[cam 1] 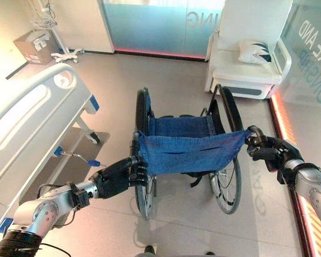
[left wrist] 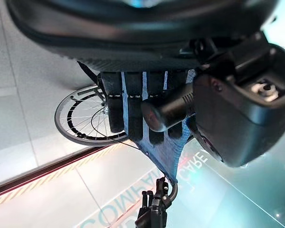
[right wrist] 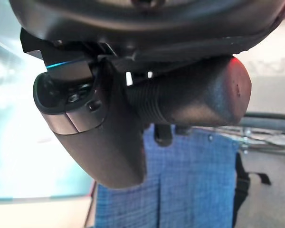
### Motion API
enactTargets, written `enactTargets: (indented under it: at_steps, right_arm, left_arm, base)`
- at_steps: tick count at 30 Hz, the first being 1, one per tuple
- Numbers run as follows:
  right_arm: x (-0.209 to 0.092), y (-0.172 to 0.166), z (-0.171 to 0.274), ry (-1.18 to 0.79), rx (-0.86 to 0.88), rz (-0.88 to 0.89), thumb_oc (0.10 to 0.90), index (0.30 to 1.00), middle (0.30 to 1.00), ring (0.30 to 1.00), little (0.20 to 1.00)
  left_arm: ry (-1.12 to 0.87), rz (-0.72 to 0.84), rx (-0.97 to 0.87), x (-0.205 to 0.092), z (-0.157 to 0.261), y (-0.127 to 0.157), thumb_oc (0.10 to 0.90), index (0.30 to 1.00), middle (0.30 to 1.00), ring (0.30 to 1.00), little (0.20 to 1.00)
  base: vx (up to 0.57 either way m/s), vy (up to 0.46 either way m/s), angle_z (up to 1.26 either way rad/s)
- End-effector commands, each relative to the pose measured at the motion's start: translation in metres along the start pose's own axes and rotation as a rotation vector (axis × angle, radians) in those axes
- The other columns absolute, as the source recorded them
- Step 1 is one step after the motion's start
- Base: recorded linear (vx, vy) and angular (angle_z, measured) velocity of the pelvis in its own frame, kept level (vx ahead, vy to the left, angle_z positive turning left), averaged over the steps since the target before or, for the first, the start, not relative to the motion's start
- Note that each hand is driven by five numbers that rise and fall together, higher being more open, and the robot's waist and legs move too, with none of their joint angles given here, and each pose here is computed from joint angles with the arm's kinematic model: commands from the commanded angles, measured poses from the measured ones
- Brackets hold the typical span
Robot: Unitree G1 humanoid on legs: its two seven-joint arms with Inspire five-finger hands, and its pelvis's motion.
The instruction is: Push the wheelchair next to the bed
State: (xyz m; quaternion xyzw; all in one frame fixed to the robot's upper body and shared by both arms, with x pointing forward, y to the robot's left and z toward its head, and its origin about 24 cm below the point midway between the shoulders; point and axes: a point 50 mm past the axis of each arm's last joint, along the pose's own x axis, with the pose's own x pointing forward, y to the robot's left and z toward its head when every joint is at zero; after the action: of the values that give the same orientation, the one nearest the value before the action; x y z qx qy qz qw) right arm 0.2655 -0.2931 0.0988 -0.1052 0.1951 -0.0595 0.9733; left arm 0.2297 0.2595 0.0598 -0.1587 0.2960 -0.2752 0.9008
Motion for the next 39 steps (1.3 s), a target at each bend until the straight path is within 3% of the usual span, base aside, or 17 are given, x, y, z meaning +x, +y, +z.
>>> enactTargets:
  at_steps: [1,23,39]
  right_arm:
    - [0.004,0.009,0.03,-0.103,-0.063,0.081,0.4,0.3,0.3,0.3,0.3]
    - [0.012,0.029,0.045,-0.113,-0.134,0.213,0.4,0.3,0.3,0.3,0.3]
    - [0.005,0.041,0.056,-0.184,-0.192,0.34,0.4,0.3,0.3,0.3,0.3]
  left_arm:
    - [-0.29,-0.328,0.103,0.017,0.076,-0.046,0.4,0.3,0.3,0.3,0.3]
    - [-0.494,-0.248,0.016,0.024,0.091,-0.045,0.4,0.3,0.3,0.3,0.3]
    - [-0.6,-0.053,-0.043,-0.009,0.082,-0.016,0.4,0.3,0.3,0.3,0.3]
  base:
    - [0.0,0.0,0.0]
    - [0.03,-0.091,-0.03]
    - [0.28,-0.003,-0.32]
